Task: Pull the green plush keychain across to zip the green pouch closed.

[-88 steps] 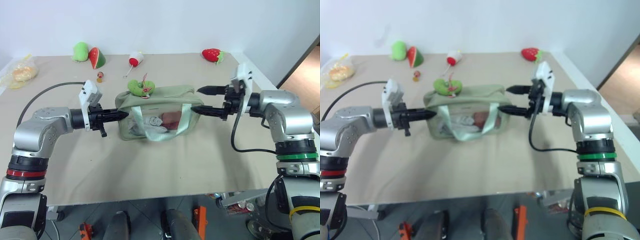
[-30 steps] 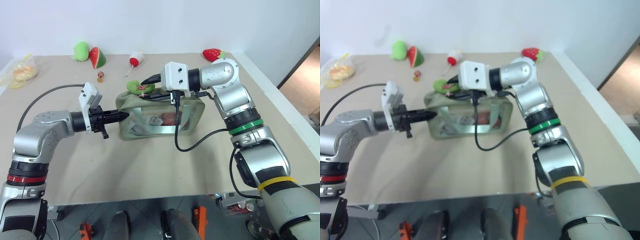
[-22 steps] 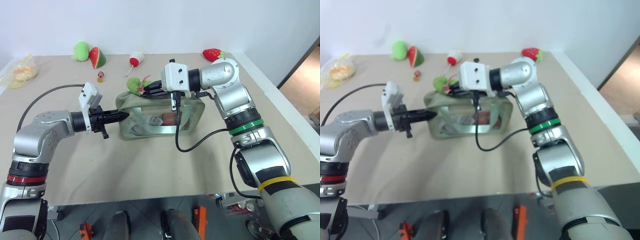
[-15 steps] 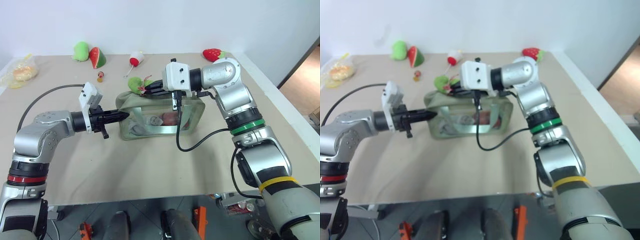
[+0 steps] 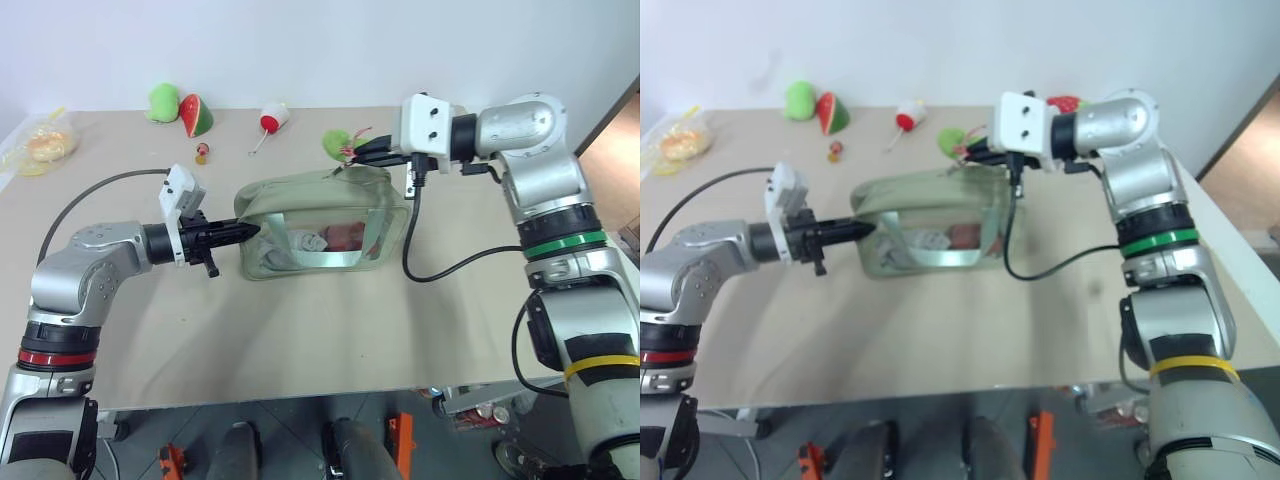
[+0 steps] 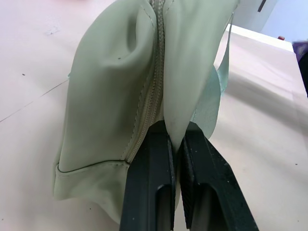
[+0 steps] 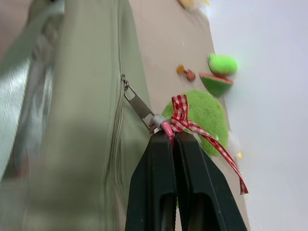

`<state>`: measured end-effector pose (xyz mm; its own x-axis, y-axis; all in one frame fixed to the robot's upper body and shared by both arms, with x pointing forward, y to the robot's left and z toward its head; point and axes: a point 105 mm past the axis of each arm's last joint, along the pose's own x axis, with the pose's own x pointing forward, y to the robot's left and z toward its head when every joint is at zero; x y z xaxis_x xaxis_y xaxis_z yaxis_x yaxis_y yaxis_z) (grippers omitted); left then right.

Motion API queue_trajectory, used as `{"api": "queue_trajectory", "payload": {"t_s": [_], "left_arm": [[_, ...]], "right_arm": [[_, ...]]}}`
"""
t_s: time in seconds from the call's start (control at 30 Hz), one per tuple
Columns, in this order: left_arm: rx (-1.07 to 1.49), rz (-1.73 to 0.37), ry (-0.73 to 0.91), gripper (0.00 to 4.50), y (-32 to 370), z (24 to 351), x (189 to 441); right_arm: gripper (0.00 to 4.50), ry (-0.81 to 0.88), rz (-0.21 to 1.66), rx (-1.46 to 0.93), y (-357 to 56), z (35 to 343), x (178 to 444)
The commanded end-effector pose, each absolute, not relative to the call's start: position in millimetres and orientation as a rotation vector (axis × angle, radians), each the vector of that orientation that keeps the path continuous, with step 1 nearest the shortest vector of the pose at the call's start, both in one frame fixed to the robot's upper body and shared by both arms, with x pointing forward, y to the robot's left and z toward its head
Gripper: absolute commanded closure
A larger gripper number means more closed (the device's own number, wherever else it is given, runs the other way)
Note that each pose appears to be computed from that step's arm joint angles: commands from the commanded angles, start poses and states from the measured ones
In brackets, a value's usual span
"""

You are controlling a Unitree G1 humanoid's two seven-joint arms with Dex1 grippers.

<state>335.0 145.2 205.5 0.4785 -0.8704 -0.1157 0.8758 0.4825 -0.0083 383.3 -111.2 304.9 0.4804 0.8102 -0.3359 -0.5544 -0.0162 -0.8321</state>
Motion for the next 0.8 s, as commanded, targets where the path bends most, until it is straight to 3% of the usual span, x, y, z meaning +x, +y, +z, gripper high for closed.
{"api": "queue_trajectory", "payload": {"t_s": [0.03,0.47,0.8], "left_arm": [[0.057,-1.087,0.099,4.5,142,207,335],[0.032,-1.099,0.087,4.5,144,212,332],[0.029,-1.086,0.091,4.5,146,212,331]], "right_arm": [[4.46,-0.286,0.992,-1.185,-139,323,383],[4.46,0.068,0.706,-1.407,-243,276,392],[4.46,0.11,0.861,-1.39,-200,169,397]]}}
